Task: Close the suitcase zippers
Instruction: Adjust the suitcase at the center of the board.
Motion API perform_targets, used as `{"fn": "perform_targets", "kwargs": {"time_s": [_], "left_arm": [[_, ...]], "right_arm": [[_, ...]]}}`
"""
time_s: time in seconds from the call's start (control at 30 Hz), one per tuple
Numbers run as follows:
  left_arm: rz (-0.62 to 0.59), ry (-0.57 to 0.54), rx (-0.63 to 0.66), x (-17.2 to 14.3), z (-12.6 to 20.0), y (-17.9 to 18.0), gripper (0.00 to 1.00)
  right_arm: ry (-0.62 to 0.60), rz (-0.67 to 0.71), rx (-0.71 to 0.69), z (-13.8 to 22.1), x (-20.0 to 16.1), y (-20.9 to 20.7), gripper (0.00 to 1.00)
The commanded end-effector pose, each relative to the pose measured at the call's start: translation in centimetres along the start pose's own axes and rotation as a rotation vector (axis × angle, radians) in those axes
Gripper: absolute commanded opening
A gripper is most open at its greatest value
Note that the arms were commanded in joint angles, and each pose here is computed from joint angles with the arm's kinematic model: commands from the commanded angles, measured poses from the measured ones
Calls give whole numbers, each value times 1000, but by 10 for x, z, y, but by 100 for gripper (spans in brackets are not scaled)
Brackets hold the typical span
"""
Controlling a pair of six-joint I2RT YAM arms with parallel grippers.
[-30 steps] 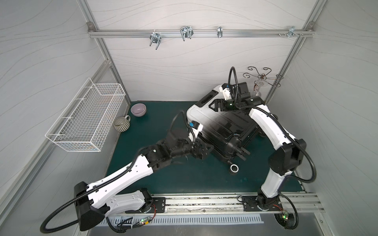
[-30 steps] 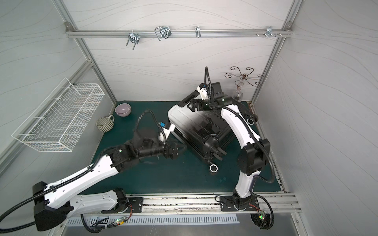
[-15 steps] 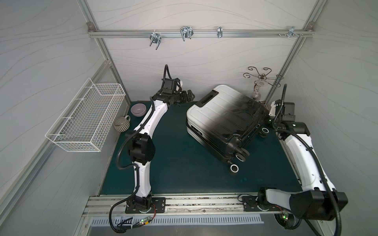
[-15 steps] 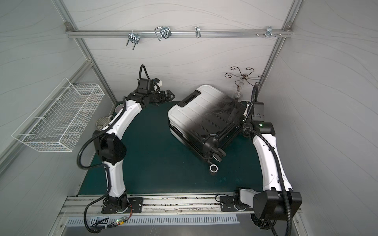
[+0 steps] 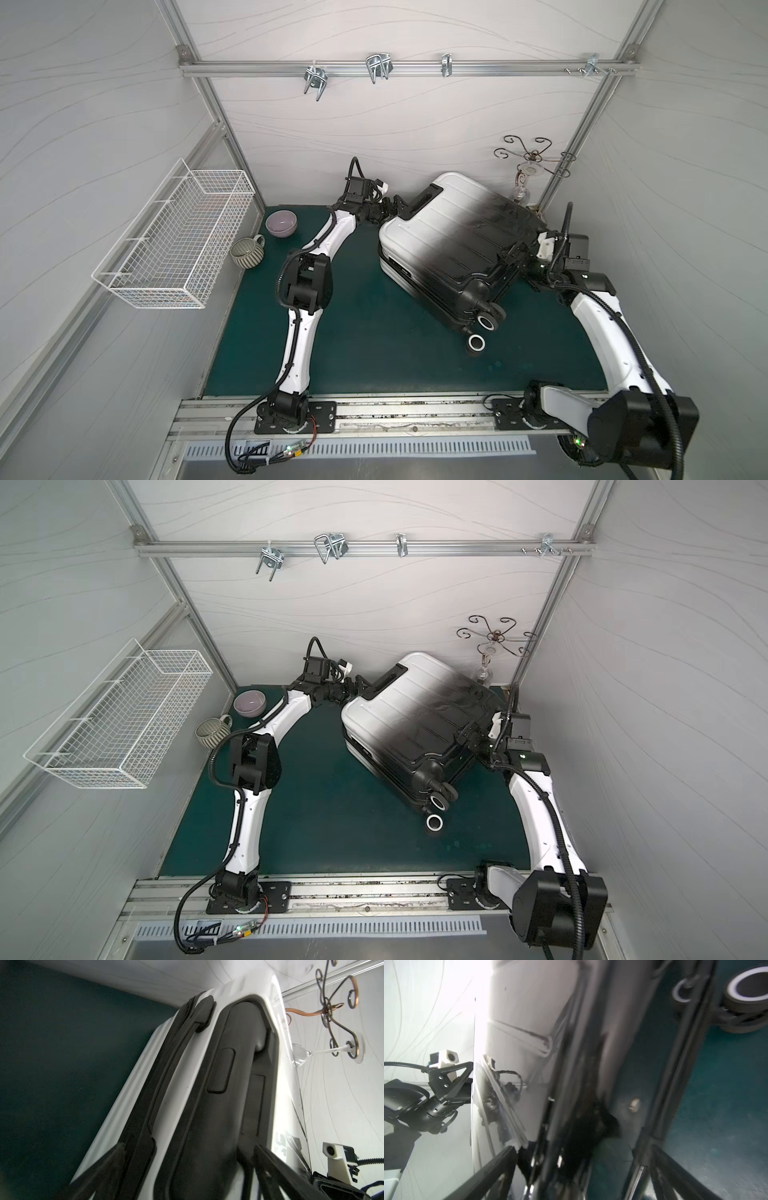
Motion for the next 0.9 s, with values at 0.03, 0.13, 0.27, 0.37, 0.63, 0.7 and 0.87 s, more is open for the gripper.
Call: {"fn": "perform_targets", "kwargs": {"time_s": [0.03,0.13,0.27,0.37,0.63,0.7,0.87], "left_arm": [[2,110,-240,-32,5,-46,90],[-12,103,-275,-53,29,-53,88],[-37,97,-271,-75,60,-63,87],[-49,112,-273,-90,79,-73,86],[-11,121,-205,-159,129,-80,85],[20,93,-61,-170,148,-65,85],[51,82,445,-158,191,-29,85]], "right_arm": [[158,26,58,-26,-23,6,99],[227,64,103,-42,-38,18,99],[318,134,158,-60,-60,40,99],[375,181,197,-70,-75,56,99],[470,268,237,-92,-97,86,99],[473,285,232,-93,-94,88,99],[422,315,197,-83,-82,82,99]]}}
Point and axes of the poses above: each gripper's point midway between its finger pads, its own z axis back along the fingers, its own y axis along the line the jaws close on, x = y × z, the point moved 7 cm from there along z, back along the fingers, and after that the axes turned 1 degree about -z, right-handed, at the moved point
